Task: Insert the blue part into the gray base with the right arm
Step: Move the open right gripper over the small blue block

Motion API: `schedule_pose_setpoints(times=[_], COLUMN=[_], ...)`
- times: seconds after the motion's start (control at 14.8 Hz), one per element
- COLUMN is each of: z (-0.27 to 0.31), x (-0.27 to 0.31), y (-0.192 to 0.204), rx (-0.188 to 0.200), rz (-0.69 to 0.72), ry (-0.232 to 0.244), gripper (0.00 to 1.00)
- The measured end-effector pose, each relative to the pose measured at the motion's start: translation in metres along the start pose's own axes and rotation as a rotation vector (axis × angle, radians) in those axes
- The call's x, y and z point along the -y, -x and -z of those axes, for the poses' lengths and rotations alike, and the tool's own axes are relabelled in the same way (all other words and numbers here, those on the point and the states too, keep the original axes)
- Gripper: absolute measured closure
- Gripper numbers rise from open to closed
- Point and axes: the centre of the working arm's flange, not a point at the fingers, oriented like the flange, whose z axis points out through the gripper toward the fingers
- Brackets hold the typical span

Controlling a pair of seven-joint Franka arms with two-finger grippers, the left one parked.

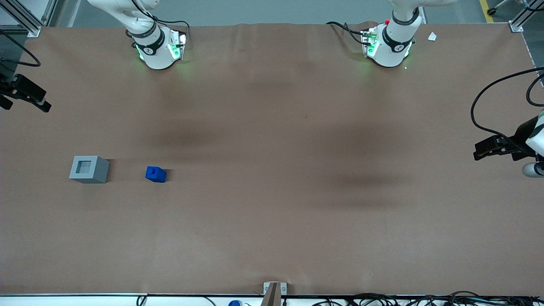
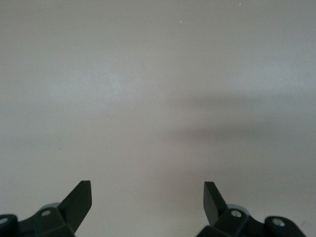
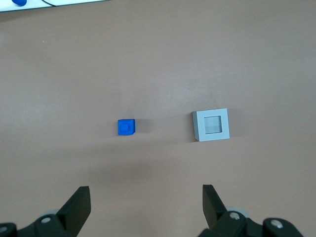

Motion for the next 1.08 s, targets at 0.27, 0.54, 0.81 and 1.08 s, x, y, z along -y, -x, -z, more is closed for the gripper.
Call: schedule_pose_setpoints(times=[0.27,0.54,0.81,1.08], z=[0.0000,0.0002,0.0004,-0.0027], x=[0.0000,0.0000,0.0001,0.0021], y=[0.0001,0.0002,0.0002,-0.0006], rx=[0.001,0.001,0.001,0.010], rz=[0.000,0.000,0.000,0.004], ry=[0.000,0.000,0.000,0.000], gripper=[0.00,0.00,0.00,0.00])
